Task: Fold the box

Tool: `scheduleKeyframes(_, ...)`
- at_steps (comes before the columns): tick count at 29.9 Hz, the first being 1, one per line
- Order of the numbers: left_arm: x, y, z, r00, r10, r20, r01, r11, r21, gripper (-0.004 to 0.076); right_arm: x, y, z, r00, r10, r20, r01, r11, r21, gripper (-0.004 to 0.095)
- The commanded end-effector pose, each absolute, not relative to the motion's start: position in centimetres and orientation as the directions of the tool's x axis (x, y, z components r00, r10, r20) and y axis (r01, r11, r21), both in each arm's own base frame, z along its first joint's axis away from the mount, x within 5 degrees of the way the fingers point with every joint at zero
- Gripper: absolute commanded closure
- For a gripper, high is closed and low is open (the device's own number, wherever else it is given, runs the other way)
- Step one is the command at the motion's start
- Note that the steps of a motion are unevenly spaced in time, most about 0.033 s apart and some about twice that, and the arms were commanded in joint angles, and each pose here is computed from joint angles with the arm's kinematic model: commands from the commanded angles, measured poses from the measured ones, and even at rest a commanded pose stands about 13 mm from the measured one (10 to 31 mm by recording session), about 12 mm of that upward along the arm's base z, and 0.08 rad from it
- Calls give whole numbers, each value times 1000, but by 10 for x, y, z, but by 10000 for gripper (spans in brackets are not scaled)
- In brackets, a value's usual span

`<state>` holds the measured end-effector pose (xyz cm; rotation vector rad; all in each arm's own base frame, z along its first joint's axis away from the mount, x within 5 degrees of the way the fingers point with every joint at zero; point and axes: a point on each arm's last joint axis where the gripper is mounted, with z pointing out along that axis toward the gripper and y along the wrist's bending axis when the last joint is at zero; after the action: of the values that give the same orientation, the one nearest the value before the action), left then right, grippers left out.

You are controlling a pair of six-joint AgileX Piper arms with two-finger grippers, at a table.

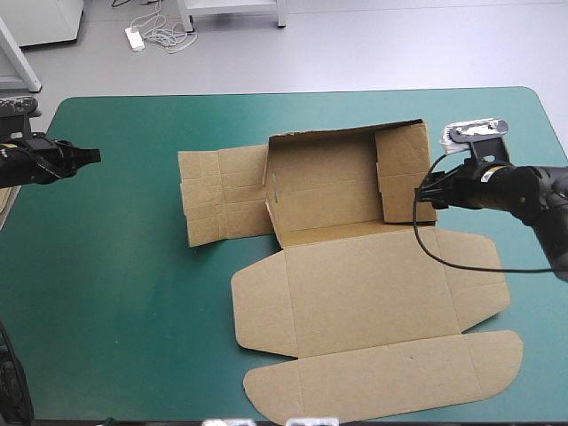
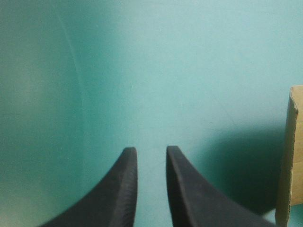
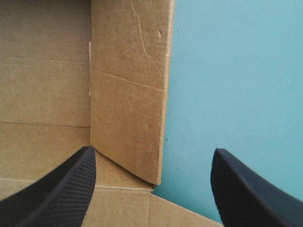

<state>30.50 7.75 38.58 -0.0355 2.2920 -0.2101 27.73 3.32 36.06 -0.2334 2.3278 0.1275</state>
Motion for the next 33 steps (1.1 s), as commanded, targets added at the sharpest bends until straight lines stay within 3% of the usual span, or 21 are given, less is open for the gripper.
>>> scheduleKeyframes(1, 299, 71, 409, -589, -111, -800, 47, 984, -171, 562, 299, 38, 354, -654, -115, -748, -221, 974, 43, 250)
scheduleKeyframes(5, 299, 72, 408, -592, -104, -799, 45, 986, -162, 562, 325, 44, 330, -695, -107, -711, -233, 969, 81, 252)
scheduleKeyframes(8, 299, 72, 408, -593, -104, -799, 46, 986, -162, 562, 342, 45, 323, -720, -99, -687, -225, 970, 96, 321)
scheduleKeyframes(15, 299, 71, 408, -593, -105, -799, 47, 985, -164, 562, 362, 48, 343, -723, -114, -682, -241, 966, 94, 928)
scheduleKeyframes(19, 298, 71, 408, -594, -105, -798, 47, 985, -165, 562, 368, 46, 363, -762, -75, -643, -186, 977, 106, 906)
scheduleKeyframes(25, 298, 71, 408, -598, -104, -795, 49, 985, -166, 562, 384, 46, 363, -896, -72, -438, -138, 983, 120, 906)
scheduleKeyframes(33, 297, 70, 407, -610, -100, -786, 56, 984, -169, 563, 412, 53, 329, -925, -63, -374, -124, 982, 141, 907)
